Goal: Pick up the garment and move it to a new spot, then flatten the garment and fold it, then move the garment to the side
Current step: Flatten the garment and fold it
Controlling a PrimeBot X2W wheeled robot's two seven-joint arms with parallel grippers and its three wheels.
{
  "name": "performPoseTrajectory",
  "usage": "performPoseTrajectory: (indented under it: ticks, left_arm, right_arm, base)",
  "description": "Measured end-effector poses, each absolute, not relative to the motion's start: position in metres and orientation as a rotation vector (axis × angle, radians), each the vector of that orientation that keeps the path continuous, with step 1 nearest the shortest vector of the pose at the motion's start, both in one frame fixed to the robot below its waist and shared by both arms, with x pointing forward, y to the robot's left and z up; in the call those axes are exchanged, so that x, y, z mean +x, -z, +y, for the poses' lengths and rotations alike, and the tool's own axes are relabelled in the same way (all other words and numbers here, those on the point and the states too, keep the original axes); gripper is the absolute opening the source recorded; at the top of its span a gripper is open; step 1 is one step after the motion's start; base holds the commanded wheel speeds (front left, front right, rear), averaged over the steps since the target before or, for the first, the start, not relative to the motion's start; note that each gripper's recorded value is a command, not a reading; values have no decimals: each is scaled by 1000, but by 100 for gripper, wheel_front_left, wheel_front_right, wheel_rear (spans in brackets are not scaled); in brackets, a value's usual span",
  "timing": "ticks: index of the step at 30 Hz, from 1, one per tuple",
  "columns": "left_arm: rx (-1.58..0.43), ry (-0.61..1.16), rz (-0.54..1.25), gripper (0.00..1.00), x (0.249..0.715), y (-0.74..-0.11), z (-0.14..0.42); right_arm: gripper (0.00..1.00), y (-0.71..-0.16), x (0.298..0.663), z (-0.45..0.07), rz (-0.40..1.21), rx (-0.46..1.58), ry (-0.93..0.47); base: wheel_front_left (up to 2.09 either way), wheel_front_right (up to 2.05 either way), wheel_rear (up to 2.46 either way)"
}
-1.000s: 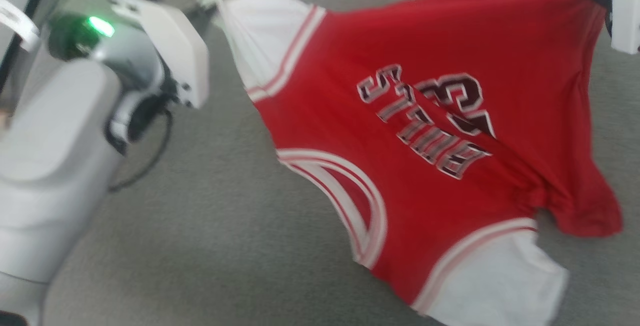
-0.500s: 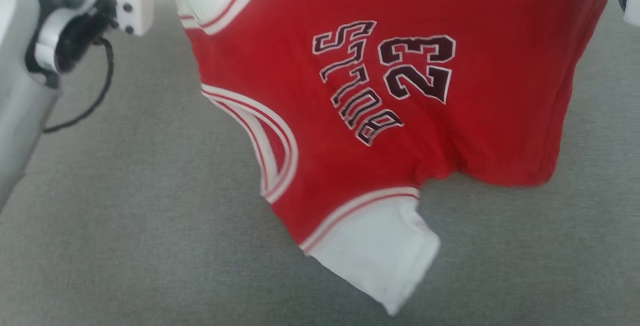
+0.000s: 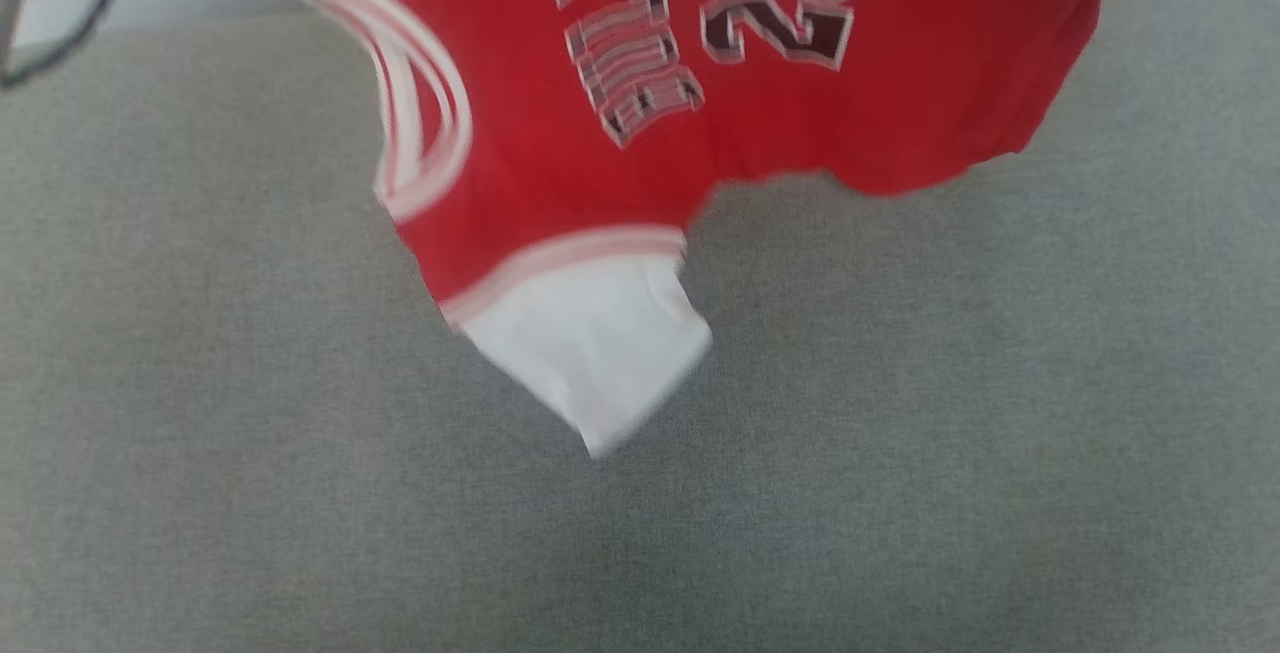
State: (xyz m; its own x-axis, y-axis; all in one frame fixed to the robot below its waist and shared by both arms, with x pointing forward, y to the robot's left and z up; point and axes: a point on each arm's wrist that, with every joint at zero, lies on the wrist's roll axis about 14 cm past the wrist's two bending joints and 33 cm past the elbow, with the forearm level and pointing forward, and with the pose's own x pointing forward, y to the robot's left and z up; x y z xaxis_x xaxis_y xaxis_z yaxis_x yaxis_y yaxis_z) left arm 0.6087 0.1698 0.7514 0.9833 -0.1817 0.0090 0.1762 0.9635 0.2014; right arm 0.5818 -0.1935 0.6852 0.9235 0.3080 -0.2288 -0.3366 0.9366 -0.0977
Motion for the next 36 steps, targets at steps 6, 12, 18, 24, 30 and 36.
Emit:
performPoseTrajectory:
  ticks: [6,12,18,24,30,36]
  left_arm:
    - [222,121,-237,0,639,-788,169]
    - [239,66,-467,0,657,-822,170]
    - [279,95,-631,0,672,-824,155]
    - [306,166,-435,0,691,-737,163]
    - [288,212,-139,0,681,-639,178]
    - [272,220,179,0,647,-559,190]
  right_arm:
    - [0,-697,621,-188,56,-186,-290]
    - [0,-711,655,-191,-127,-238,-245]
    - [0,-698,688,-192,-246,-326,-217]
    - [0,-605,703,-169,-42,-302,-269]
    - [0,-532,680,-158,179,-247,-320]
    - [0,-501,646,-148,313,-185,-393]
  base:
    - [0,0,0]
    - [0,0,0]
    - [0,0,0]
    - [0,0,0]
    - [0,0,0]
    - [0,0,0]
